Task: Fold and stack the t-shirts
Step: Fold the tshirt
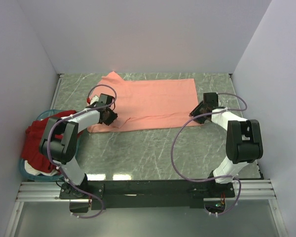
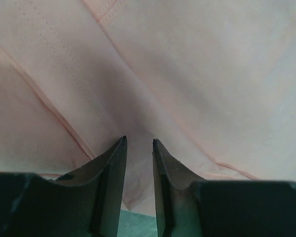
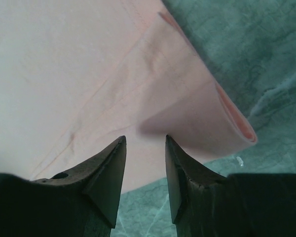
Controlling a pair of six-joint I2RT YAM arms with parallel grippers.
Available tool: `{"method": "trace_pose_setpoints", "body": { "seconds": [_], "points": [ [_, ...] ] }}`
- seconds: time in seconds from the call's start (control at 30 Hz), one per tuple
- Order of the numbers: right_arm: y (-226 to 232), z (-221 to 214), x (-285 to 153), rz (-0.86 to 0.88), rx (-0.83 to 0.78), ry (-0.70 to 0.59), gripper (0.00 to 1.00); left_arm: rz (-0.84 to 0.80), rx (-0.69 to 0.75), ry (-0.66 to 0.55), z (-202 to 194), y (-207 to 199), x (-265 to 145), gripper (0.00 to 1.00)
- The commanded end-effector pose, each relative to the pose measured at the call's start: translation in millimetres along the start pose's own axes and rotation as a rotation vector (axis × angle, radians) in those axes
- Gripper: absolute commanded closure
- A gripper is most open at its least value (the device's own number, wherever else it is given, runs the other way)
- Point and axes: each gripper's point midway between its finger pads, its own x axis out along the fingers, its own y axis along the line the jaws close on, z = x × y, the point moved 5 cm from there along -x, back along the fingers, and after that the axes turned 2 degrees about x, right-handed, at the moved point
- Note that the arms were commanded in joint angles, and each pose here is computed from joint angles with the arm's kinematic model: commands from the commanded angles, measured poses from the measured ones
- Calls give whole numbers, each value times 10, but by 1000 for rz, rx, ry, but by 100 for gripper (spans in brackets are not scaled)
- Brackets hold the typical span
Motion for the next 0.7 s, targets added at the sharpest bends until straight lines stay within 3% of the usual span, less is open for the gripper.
{"method": "trace_pose_setpoints", "body": {
  "seconds": [0.0,0.67],
  "points": [
    [-91,-19,56,-83,21,0,56,25,-9,-23,-12,0,21,67],
    [-924,-91,-130,-323,120,18,57,88,57,48,-714,301,-7,66]
  ]
}}
